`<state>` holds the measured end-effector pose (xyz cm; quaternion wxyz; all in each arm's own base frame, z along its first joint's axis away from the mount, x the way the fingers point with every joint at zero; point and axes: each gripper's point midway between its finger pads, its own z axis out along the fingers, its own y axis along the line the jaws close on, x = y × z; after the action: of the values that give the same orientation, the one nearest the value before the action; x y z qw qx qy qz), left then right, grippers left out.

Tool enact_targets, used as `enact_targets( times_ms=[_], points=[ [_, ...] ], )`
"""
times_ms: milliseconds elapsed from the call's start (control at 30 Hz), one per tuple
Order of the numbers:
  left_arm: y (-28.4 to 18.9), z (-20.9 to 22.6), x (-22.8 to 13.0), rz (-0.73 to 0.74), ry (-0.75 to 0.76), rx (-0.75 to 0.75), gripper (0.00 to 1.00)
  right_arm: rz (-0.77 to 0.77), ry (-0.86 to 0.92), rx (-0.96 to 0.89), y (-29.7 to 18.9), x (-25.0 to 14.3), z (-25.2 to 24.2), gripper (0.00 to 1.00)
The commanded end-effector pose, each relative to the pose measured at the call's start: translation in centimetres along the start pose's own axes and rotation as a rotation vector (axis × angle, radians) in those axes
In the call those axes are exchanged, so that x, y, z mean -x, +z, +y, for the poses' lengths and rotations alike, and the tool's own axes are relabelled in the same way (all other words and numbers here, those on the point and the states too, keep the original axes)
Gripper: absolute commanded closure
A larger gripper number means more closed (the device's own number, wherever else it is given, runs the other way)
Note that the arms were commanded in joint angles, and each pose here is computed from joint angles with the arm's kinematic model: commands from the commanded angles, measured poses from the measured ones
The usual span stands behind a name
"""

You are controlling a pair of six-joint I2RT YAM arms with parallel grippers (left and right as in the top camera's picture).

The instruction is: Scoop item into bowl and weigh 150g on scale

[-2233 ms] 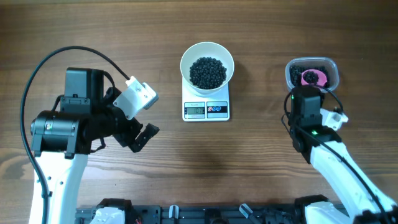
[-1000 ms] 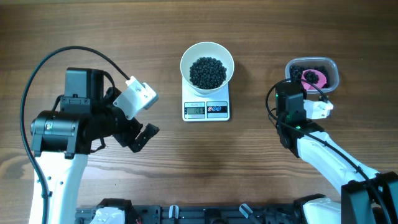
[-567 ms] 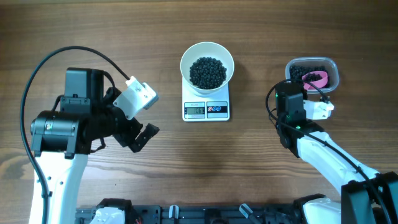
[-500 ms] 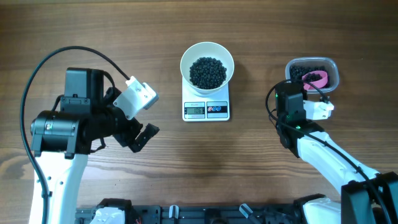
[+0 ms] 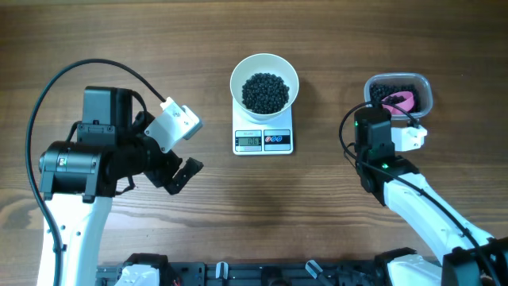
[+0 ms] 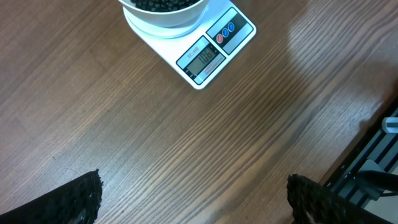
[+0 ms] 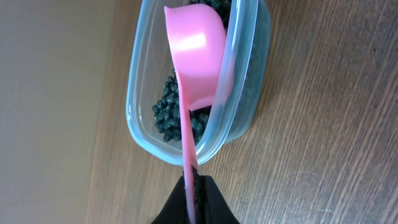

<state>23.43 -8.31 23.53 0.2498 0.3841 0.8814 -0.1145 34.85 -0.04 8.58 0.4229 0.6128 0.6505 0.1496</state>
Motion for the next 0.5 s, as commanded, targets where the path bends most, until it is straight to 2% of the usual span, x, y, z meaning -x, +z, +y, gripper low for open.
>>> enact_targets(
  times_ms=[0,67,200,467],
  points=[
    [-0.4,-0.2,0.3,-0.024,-0.004,-0.006,0.00,0.084,-0.037,0.004,-0.4,-1.4,0.0,0.95],
    [-0.4,-0.2,0.3,-0.024,-0.004,-0.006,0.00,0.149,-0.034,0.016,-0.7,-2.4,0.3,0.96],
    [-0.4,-0.2,0.3,-0.024,-0.004,-0.006,0.00,0.182,-0.049,0.041,-1.3,-2.6,0.9,0.96],
    [-0.4,-0.2,0.3,-0.024,-0.004,-0.006,0.00,0.159,-0.044,0.072,-4.2,0.0,1.6,0.96]
  ],
)
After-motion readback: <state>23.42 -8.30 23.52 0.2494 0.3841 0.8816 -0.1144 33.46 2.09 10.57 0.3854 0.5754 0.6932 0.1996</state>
